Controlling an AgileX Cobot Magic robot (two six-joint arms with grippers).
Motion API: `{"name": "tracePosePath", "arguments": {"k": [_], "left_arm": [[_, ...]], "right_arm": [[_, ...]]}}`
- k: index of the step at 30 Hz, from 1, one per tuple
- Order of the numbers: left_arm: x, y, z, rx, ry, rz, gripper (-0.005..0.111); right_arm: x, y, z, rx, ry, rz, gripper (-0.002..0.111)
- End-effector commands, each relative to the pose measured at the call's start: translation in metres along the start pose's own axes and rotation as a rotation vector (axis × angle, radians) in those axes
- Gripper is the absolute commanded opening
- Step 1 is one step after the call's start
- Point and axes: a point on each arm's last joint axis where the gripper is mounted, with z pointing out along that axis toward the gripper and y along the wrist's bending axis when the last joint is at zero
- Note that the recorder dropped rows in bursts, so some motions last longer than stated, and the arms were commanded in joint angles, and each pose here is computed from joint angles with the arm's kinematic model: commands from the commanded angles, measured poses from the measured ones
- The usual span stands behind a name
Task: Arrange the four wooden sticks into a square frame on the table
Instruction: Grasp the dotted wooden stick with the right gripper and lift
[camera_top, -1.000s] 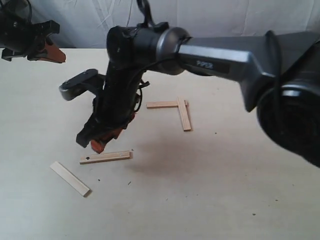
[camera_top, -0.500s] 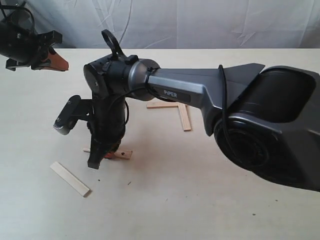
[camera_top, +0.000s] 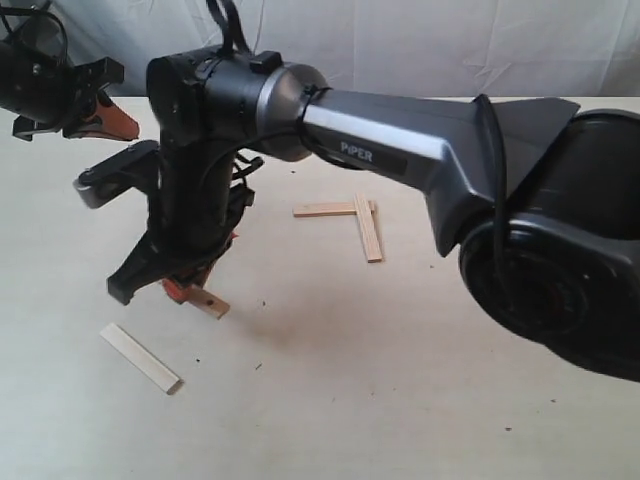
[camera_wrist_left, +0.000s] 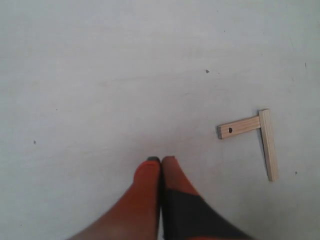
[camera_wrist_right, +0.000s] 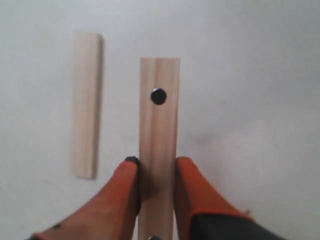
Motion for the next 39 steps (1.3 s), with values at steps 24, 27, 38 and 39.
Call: {"name": "tracePosePath", "arguments": {"k": [24,27,38,39], "left_arm": [[-0.001,-0.008,-0.011,-0.003,-0.018,0.027,0.000],[-0.001,-0.008,-0.011,-0.003,-0.018,0.027,0.000],[0.003,-0.036,0.010,0.002,0.003,0.102,0.000],[0.003,-0.040,0.013,0.002,0.003,0.114,0.000]], "right_arm": [[-0.010,0.048,0.041,0.039,-0.061,0.073,0.003],[-0.008,0.036,0.023,0.069,-0.043,0.085,0.003],[0.021,-0.042,-0.014,0.097,0.003,0.281,0.003],[0.025,-0.047,-0.015,0.099,0.002,0.295,0.003]]}}
